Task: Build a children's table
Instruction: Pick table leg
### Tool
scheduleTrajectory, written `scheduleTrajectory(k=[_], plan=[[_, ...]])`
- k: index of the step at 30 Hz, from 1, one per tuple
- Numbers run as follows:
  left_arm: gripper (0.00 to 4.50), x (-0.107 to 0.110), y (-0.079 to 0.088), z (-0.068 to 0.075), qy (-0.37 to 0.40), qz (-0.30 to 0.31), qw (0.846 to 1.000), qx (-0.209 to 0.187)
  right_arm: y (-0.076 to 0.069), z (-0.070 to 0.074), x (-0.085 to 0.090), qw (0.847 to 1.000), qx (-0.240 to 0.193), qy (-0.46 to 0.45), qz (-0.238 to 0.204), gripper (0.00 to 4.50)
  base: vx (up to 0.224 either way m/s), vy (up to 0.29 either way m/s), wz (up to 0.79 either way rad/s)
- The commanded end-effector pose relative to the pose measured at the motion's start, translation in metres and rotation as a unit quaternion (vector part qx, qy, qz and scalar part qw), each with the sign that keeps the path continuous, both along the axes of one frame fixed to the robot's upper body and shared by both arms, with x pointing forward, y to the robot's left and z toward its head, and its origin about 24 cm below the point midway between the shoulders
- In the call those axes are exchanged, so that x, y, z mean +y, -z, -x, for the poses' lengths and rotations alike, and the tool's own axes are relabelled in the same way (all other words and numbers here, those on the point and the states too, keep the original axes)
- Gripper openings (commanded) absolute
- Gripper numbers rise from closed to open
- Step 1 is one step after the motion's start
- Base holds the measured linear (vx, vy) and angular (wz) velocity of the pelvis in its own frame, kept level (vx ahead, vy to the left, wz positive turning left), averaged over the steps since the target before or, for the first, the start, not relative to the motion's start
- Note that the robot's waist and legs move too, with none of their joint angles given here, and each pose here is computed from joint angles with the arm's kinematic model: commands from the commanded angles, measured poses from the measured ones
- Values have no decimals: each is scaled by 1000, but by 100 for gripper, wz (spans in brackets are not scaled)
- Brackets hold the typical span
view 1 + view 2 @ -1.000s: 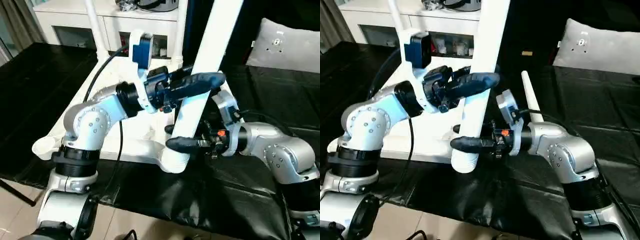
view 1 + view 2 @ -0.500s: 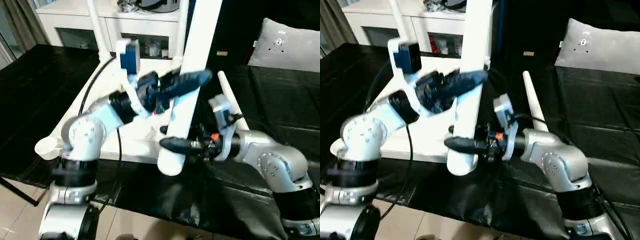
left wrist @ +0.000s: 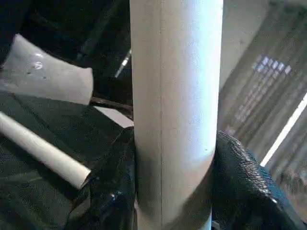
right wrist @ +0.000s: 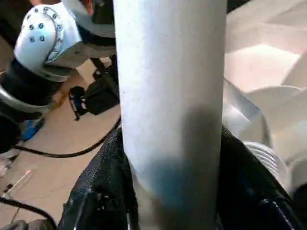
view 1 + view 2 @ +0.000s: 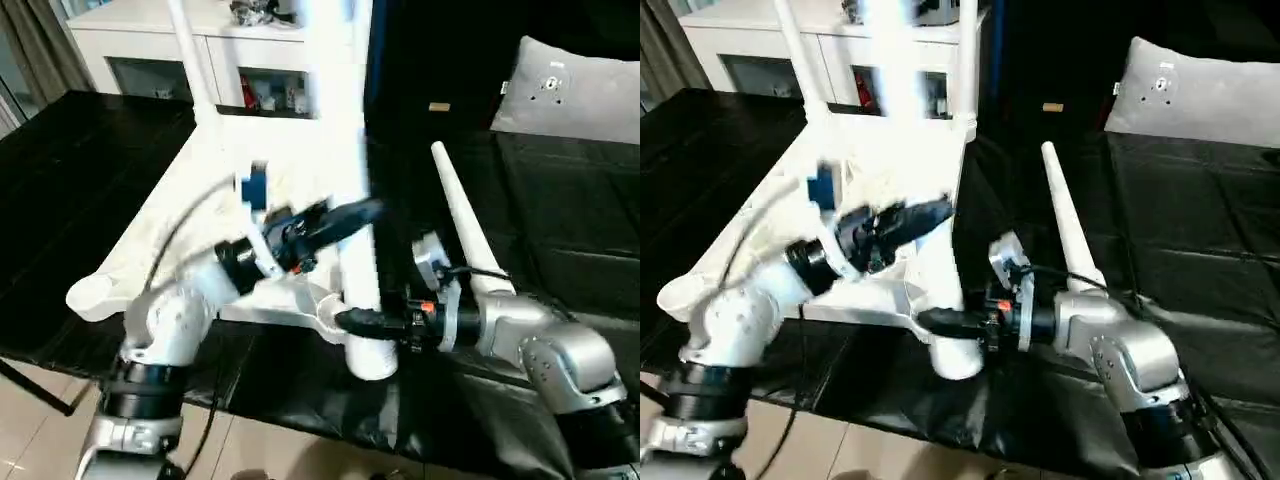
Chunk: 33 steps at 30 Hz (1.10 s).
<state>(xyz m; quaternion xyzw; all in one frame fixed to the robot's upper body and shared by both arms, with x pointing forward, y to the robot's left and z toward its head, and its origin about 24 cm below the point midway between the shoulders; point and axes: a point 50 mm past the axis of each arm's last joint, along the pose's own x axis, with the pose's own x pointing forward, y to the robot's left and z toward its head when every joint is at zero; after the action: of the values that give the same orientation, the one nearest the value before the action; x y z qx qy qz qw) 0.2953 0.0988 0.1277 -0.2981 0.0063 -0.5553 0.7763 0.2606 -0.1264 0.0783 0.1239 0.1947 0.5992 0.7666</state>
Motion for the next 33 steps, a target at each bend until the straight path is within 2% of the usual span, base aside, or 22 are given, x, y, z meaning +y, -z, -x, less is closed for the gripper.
scheduleTrajectory(k=[1, 7, 11, 12, 15, 19, 26, 32, 33], plan=[[249, 6, 7, -1, -26, -26, 999, 9, -10, -7, -4, 999, -30, 27, -4, 188, 0, 0, 0], [249, -1, -1, 0, -18, -19, 999, -28, -17, -10, 0, 998, -52, 37, -22, 188, 0, 0, 0], [249, -8, -6, -5, -58, -23, 996, -60, -19, -11, 5, 996, -65, 47, -33, 188, 0, 0, 0], [249, -13, -11, -7, -76, -20, 993, -85, -21, -10, 9, 996, -68, 42, -40, 188, 0, 0, 0], [249, -21, -23, -11, -126, 0, 985, -119, -25, -10, 14, 995, -77, 42, -48, 188, 0, 0, 0], [249, -31, -31, -9, -125, 39, 984, -123, -28, -12, 20, 994, -84, 45, -59, 188, 0, 0, 0], [249, -43, -28, -1, -105, 53, 985, -129, -28, -12, 24, 993, -89, 47, -64, 188, 0, 0, 0], [249, -42, -28, -4, -135, 39, 979, -146, -28, -12, 27, 992, -95, 51, -61, 188, 0, 0, 0], [249, -40, -27, -6, -155, 9, 973, -174, -28, -13, 27, 992, -98, 58, -62, 188, 0, 0, 0]])
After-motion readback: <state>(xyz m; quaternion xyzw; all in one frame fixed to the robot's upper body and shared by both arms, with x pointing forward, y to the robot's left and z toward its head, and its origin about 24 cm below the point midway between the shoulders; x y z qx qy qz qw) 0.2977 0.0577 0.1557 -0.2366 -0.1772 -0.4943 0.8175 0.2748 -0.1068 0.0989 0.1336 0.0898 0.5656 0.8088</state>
